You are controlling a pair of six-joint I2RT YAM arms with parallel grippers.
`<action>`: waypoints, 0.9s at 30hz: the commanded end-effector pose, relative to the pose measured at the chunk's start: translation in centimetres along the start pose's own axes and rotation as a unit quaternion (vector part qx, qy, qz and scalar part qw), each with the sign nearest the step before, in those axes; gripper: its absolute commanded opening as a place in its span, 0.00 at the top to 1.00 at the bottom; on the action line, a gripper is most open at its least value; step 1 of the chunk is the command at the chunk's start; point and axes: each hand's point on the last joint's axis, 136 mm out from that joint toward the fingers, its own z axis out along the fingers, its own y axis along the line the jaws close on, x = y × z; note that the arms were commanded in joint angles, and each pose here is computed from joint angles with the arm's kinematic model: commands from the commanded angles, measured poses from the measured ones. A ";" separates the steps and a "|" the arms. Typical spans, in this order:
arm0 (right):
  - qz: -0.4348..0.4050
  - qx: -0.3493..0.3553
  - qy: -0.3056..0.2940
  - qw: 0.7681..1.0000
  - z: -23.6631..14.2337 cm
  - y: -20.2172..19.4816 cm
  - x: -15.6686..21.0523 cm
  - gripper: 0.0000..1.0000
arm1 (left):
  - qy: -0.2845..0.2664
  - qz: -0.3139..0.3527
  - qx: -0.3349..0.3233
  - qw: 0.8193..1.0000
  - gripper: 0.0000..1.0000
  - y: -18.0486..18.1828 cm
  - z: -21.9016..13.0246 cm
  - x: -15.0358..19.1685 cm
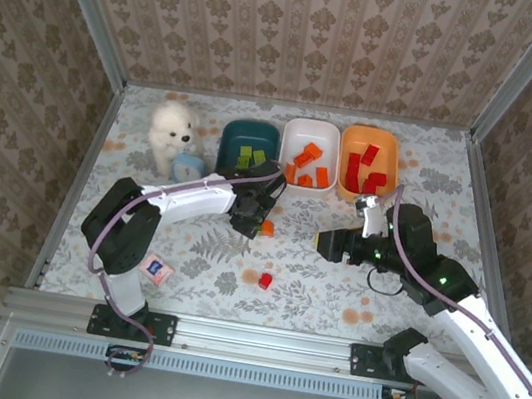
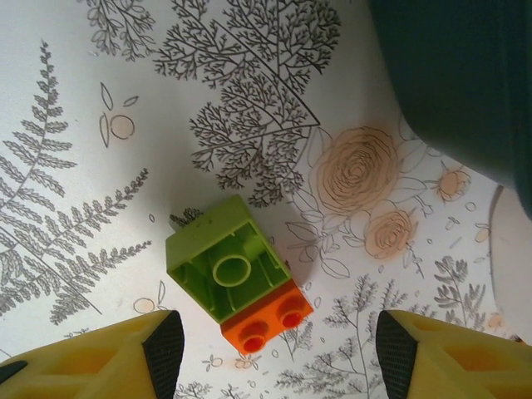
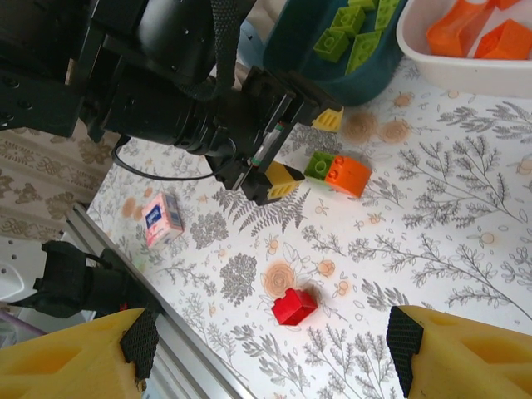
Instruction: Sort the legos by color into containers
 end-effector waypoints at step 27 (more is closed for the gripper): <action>0.006 0.021 0.020 1.000 0.2 -0.9 0.7 0.23 | -0.052 -0.201 -0.049 0.977 0.42 2.7 3.5 -1.6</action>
